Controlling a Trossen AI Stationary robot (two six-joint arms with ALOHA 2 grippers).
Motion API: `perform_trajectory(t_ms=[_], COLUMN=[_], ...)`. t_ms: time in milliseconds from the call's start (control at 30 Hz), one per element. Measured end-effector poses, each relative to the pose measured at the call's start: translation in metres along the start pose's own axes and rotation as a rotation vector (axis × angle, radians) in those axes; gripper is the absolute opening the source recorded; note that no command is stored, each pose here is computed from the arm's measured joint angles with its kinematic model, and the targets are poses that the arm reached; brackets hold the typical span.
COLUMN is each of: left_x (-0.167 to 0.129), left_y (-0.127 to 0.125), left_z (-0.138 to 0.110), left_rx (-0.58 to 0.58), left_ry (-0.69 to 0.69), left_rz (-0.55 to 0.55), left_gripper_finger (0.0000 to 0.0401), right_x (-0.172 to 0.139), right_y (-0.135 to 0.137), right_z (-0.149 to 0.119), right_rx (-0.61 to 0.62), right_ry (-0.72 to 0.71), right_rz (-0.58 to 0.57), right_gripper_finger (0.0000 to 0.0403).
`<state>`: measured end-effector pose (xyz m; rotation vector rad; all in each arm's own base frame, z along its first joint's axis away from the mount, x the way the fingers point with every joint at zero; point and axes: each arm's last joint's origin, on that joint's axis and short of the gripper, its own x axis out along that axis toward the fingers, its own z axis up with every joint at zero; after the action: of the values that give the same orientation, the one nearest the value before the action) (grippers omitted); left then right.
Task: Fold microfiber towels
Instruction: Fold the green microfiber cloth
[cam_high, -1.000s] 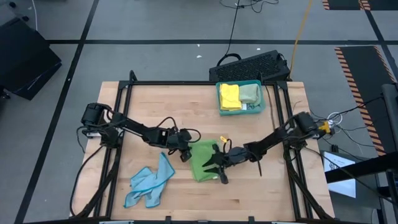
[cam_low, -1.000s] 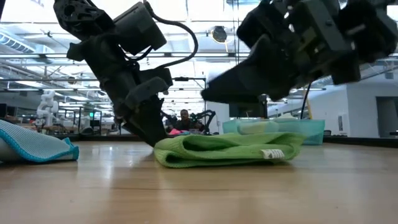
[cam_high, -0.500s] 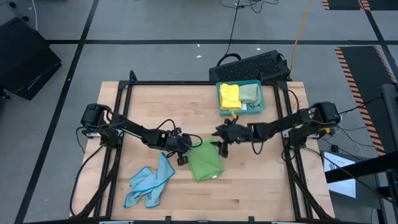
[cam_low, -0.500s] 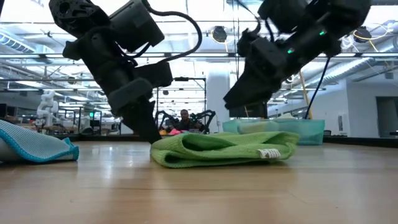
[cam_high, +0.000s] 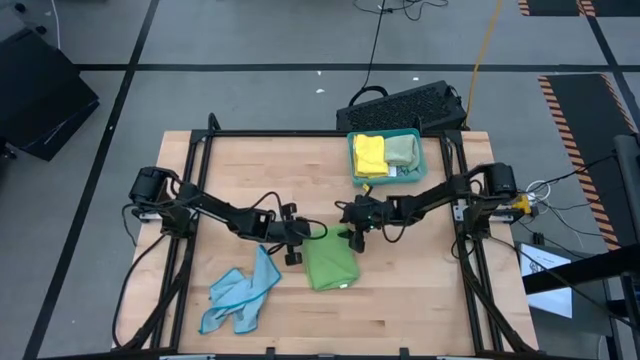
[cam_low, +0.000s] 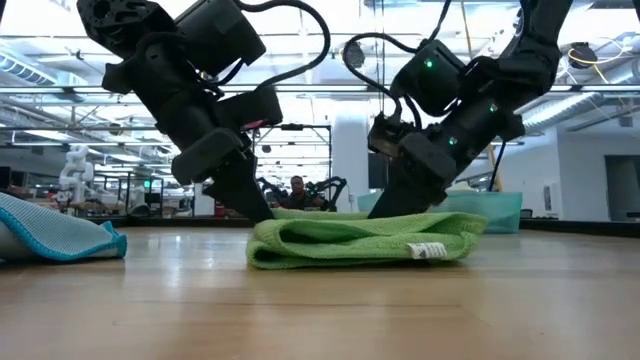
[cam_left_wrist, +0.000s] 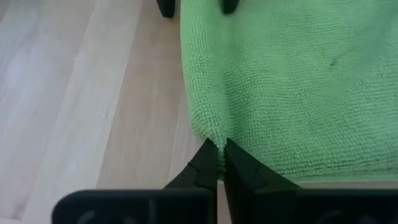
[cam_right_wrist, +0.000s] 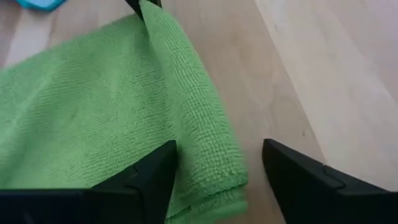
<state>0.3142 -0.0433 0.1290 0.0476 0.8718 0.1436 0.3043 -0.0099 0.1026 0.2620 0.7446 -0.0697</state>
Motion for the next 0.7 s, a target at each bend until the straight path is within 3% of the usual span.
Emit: perform_trajectory(t_ms=[133, 400, 600, 700], left_x=[0.0, -0.011, -0.029, -0.034], left_y=[0.001, -0.011, -0.032, -0.043], left_z=[0.001, 0.008, 0.009, 0.009], left_rx=[0.011, 0.06, 0.185, 0.199], left_ry=[-0.009, -0.093, -0.165, -0.194], left_rz=[0.023, 0.109, 0.244, 0.229], left_gripper_finger=[0.0007, 0.0006, 0.0005, 0.001], right_x=[0.0, -0.019, -0.029, -0.03], right_y=[0.0, 0.008, 0.034, 0.047], right_z=[0.0, 0.015, 0.016, 0.011], right_rx=[-0.056, -0.16, -0.292, -0.367], right_ry=[-0.001, -0.07, -0.13, -0.135], right_rz=[0.0, -0.02, -0.135, -0.211], right_gripper_finger=[0.0183, 0.0013, 0.0018, 0.0008])
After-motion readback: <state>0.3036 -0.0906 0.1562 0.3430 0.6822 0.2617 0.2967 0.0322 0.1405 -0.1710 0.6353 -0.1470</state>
